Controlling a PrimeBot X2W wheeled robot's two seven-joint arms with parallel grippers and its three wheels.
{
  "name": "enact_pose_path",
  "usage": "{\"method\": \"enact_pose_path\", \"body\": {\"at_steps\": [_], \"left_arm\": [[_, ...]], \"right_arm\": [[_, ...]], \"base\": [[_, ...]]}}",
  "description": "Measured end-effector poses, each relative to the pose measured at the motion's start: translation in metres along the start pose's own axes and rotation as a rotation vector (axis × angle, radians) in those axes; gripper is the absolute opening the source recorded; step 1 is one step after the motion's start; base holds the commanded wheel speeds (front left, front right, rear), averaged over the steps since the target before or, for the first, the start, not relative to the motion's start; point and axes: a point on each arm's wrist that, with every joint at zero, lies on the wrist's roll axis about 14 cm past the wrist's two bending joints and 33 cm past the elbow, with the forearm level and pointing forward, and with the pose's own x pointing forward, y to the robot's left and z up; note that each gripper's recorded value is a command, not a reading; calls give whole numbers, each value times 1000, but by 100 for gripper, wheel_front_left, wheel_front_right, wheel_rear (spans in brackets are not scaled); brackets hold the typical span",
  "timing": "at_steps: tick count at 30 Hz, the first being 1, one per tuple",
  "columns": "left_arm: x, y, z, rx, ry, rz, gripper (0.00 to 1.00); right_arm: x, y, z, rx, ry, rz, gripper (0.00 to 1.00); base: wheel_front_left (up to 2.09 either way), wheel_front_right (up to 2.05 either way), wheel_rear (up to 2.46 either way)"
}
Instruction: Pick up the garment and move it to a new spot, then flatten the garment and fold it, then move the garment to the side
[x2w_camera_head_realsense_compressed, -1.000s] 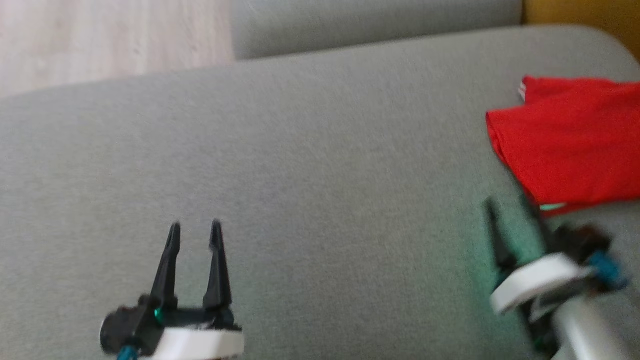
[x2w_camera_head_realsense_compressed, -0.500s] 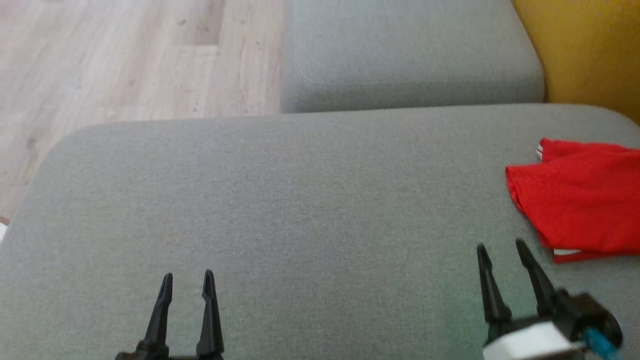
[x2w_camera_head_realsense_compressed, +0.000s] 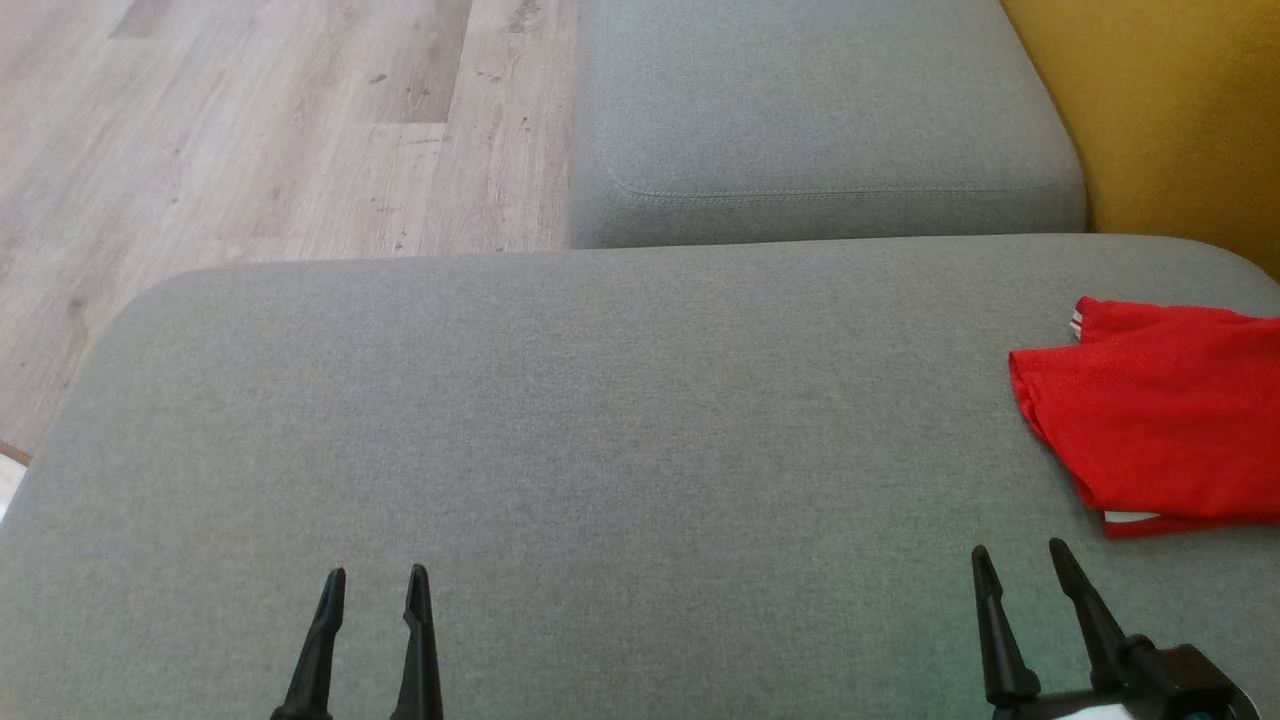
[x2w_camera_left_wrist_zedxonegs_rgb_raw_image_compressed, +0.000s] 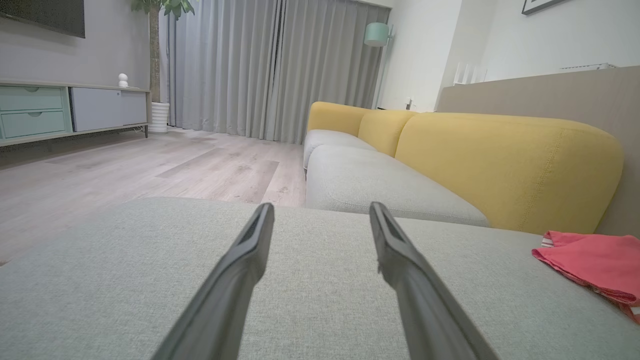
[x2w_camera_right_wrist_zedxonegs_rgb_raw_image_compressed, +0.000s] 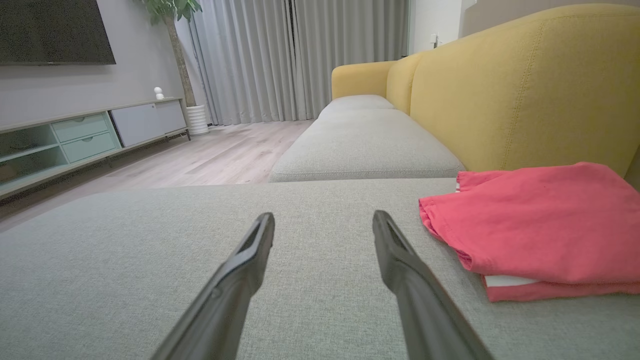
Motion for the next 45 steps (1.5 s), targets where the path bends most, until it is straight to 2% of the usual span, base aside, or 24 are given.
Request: {"method": "enact_pose_path", "body": {"at_steps": [11, 12, 20, 45], "left_arm": [[-1, -1, -4, 13, 12, -5, 100], [-1, -1, -4, 17, 12, -8, 0], [-21, 7, -48, 8, 162, 25, 0], [-6, 19, -56, -267, 207, 99, 0]], "right_arm": [[-1, -1, 2, 15, -8, -8, 100], [-1, -2, 2, 16, -8, -8, 0], [-20, -5, -43, 39, 138, -31, 0], [-9, -21, -40, 337, 127, -132, 0]], "base": [[0, 0, 0], [0, 0, 0], [0, 0, 0], [0, 0, 0]]}}
